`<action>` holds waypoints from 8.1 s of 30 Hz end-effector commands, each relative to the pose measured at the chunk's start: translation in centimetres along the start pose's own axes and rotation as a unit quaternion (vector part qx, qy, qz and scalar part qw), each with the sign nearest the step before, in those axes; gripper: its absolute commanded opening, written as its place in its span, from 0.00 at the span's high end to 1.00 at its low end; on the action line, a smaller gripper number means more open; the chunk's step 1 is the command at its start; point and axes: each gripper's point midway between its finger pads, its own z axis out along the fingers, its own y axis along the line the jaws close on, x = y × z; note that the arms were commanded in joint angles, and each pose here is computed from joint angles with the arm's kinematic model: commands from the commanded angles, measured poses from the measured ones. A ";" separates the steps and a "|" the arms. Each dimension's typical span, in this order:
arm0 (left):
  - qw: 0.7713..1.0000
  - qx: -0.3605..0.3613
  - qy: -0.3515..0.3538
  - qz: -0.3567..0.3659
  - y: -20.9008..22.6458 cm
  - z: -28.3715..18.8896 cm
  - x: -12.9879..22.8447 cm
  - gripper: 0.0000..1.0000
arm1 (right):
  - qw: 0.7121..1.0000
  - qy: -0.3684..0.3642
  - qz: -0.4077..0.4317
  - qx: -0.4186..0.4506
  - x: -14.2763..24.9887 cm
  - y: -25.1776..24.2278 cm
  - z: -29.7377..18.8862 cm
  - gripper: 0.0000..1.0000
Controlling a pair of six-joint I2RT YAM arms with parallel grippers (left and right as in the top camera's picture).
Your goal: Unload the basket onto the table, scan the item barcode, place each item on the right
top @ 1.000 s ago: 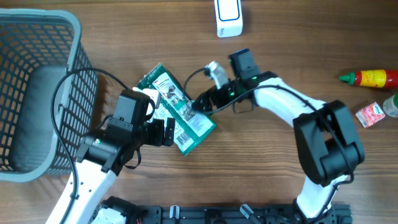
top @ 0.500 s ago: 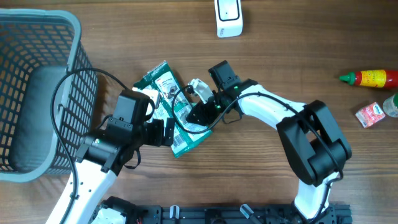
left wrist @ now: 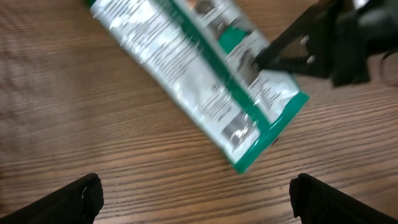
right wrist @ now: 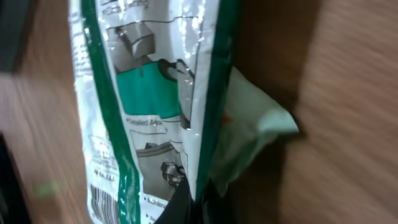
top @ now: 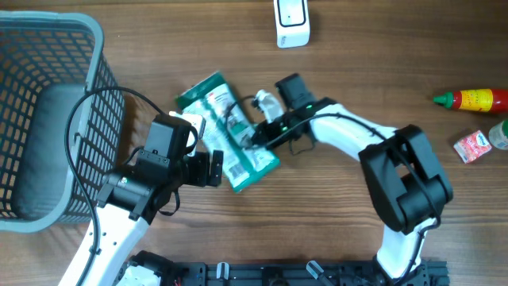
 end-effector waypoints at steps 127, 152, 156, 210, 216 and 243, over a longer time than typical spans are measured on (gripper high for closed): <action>0.980 0.116 -0.162 0.001 -4.5 -0.7 -8.8 0.00 | 0.996 -0.042 0.074 -0.010 1.5 -1.5 -9.5 0.96; 0.865 0.384 0.100 -0.306 -4.6 11.2 -7.2 0.00 | 0.991 -0.042 0.091 -0.088 1.2 1.1 -9.8 0.96; 0.865 0.383 0.103 -0.308 -4.6 11.2 -7.1 0.00 | 0.978 -0.047 0.086 -0.186 0.8 4.2 -10.9 0.96; 0.811 0.410 0.116 -0.402 -7.6 14.7 -9.9 0.86 | 0.958 -0.086 0.122 -0.247 -0.6 3.5 -13.9 0.96; 0.809 0.408 0.108 -0.410 -6.6 14.7 -10.2 0.96 | 0.975 -0.057 0.165 -0.138 1.2 0.1 -12.2 0.90; 0.742 0.489 0.052 -0.455 -7.4 10.8 -16.6 0.96 | 0.955 -0.078 0.223 -0.178 -1.1 -0.4 -11.4 0.00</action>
